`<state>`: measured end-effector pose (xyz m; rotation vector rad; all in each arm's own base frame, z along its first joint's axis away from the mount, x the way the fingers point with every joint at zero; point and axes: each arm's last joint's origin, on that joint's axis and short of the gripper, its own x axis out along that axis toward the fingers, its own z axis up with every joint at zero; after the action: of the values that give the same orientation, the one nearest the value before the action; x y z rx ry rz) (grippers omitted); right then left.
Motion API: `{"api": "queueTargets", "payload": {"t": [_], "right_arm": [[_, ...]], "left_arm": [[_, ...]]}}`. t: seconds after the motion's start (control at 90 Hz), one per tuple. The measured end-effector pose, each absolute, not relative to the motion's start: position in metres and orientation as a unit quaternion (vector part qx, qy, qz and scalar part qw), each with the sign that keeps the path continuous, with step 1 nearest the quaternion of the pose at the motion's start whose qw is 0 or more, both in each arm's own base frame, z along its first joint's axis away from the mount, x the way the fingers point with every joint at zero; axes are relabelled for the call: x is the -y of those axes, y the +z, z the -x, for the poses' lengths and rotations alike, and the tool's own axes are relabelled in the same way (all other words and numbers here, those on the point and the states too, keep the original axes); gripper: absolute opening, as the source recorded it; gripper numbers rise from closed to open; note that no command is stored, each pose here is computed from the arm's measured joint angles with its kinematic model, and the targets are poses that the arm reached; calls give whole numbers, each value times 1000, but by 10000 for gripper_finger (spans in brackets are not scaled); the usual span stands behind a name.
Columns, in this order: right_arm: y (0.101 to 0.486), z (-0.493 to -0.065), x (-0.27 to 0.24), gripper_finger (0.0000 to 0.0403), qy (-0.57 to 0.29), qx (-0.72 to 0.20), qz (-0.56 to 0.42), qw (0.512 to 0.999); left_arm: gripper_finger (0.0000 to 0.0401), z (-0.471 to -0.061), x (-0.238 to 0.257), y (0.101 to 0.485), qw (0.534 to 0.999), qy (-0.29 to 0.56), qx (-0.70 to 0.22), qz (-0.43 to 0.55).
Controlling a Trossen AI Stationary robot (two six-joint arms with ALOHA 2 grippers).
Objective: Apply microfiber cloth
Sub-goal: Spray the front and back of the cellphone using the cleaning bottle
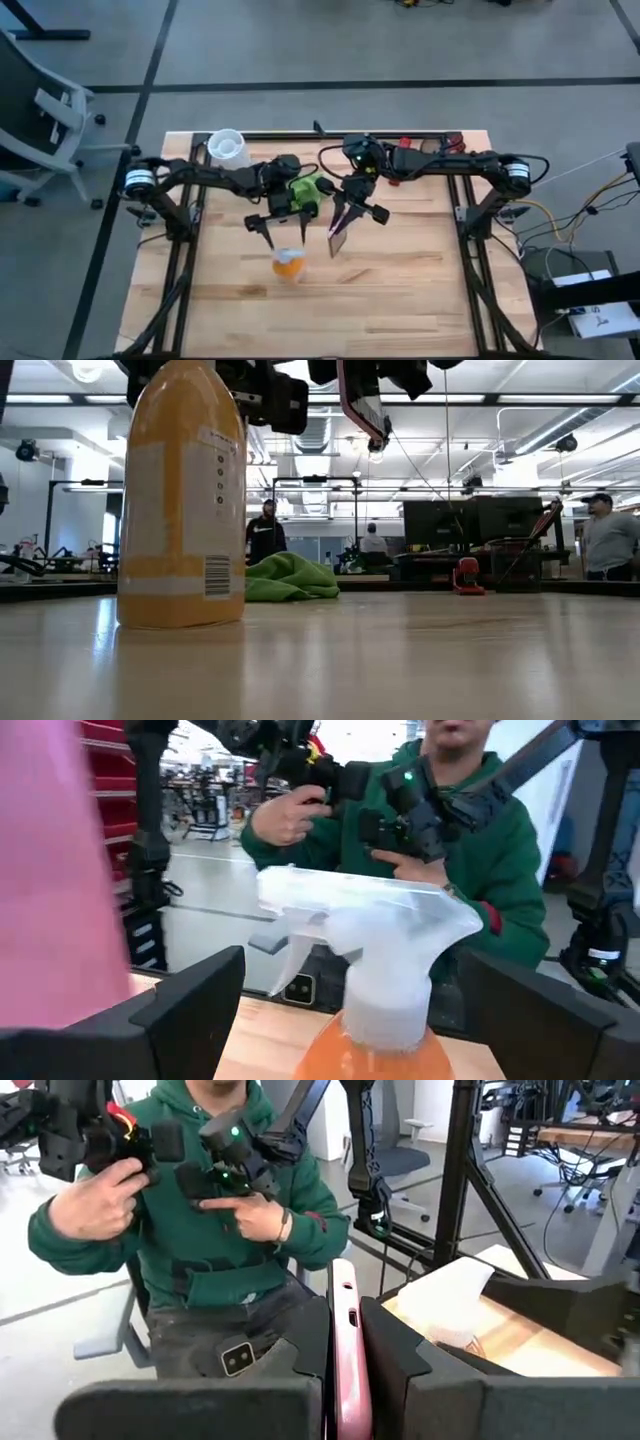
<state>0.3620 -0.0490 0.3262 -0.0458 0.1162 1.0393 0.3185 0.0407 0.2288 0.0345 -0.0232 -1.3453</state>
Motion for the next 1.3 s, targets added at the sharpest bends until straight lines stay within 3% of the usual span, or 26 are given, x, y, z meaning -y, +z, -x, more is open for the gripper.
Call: {"api": "queueTargets", "payload": {"t": [0.144, 0.322, 0.8, 1.033, 1.3], "right_arm": [[326, -362, 51, 14, 494, -54, 25, 868], [326, -362, 52, 14, 493, -54, 25, 868], [326, -362, 52, 14, 493, -52, 29, 868], [326, -362, 52, 14, 493, -52, 28, 868], [328, -359, 38, 14, 574, 2, 56, 817]], "left_arm": [[349, -320, -29, 230, 775, -631, 19, -31], [349, -324, -25, 229, 801, -596, 15, -60], [349, -325, -7, 228, 789, -612, 6, -50], [349, -327, 0, 229, 807, -587, -6, -62], [349, -327, 0, 228, 807, -587, -12, -56]]}}
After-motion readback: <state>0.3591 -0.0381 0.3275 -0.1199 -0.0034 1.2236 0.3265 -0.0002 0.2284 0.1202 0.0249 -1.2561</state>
